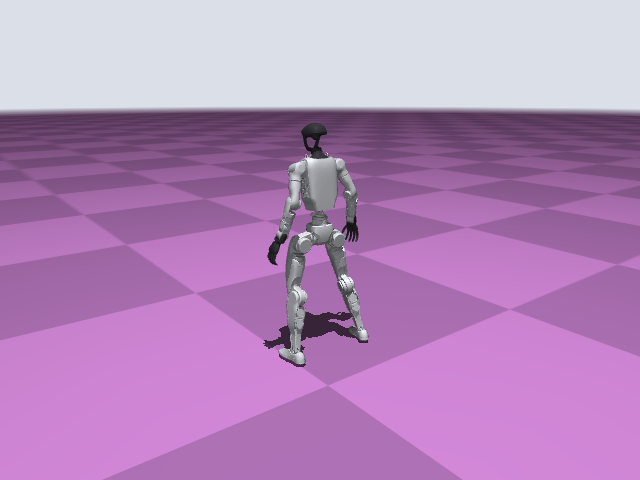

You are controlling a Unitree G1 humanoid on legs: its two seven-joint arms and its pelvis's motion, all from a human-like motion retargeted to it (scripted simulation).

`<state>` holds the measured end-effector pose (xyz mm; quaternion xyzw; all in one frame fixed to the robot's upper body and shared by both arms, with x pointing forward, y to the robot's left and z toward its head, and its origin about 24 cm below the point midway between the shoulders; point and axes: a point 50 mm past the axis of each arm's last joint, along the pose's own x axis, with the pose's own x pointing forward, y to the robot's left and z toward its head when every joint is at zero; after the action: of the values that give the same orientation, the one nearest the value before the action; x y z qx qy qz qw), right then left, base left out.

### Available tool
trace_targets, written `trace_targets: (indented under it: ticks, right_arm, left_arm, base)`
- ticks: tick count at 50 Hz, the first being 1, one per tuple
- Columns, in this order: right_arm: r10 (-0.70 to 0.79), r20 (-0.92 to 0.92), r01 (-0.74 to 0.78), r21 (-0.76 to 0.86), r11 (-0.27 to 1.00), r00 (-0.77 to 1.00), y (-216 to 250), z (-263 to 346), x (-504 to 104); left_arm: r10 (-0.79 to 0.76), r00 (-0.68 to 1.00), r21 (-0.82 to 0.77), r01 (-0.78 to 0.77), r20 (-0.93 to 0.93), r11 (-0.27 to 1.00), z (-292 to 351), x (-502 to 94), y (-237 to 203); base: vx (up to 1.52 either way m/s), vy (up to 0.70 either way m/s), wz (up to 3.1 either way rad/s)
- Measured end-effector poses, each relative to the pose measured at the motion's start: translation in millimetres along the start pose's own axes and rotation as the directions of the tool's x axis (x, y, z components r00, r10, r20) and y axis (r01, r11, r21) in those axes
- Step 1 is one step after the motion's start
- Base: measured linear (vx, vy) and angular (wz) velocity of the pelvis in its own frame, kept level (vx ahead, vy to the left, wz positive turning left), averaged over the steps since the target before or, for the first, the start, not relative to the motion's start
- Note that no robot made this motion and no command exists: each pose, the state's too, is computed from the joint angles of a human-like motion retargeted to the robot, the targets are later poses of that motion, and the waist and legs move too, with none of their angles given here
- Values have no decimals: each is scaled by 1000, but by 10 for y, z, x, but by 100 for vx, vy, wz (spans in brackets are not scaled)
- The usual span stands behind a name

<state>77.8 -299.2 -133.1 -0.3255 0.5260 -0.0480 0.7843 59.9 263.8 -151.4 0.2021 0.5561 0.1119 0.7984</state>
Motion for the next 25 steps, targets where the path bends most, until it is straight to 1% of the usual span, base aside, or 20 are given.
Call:
trace_targets:
  ticks: [5, 10, 13, 16, 19, 25]
  right_arm:
    - [-2, 47, 5, -57, 998, 999, -32, 142, 28]
    - [-40, 126, 53, -103, 993, 991, -137, 385, 64]
    - [-79, 179, 98, -98, 990, 981, -239, 544, 78]
    - [-126, 252, 148, -69, 987, 960, -360, 716, 62]
    - [-183, 346, 200, -16, 980, 920, -494, 897, -1]
    - [-296, 535, 265, 137, 955, 791, -740, 1243, -255]
  left_arm:
    - [5, 998, 66, -9, 65, 998, 236, 50, 9]
    - [0, 978, 115, -25, 209, 993, 606, 61, 63]
    - [-9, 947, 158, -44, 321, 986, 864, 31, 107]
    - [-21, 897, 192, -72, 442, 979, 1150, -35, 165]
    - [-23, 829, 190, -101, 559, 977, 1424, -139, 236]
    - [25, 701, 64, -101, 712, 993, 1768, -379, 393]
  base:
    - [0, 0, 0]
    - [0, 0, 0]
    - [-2, 0, 14]
    - [-7, 0, 22]
    - [-11, 1, 16]
    - [-18, -1, 1]
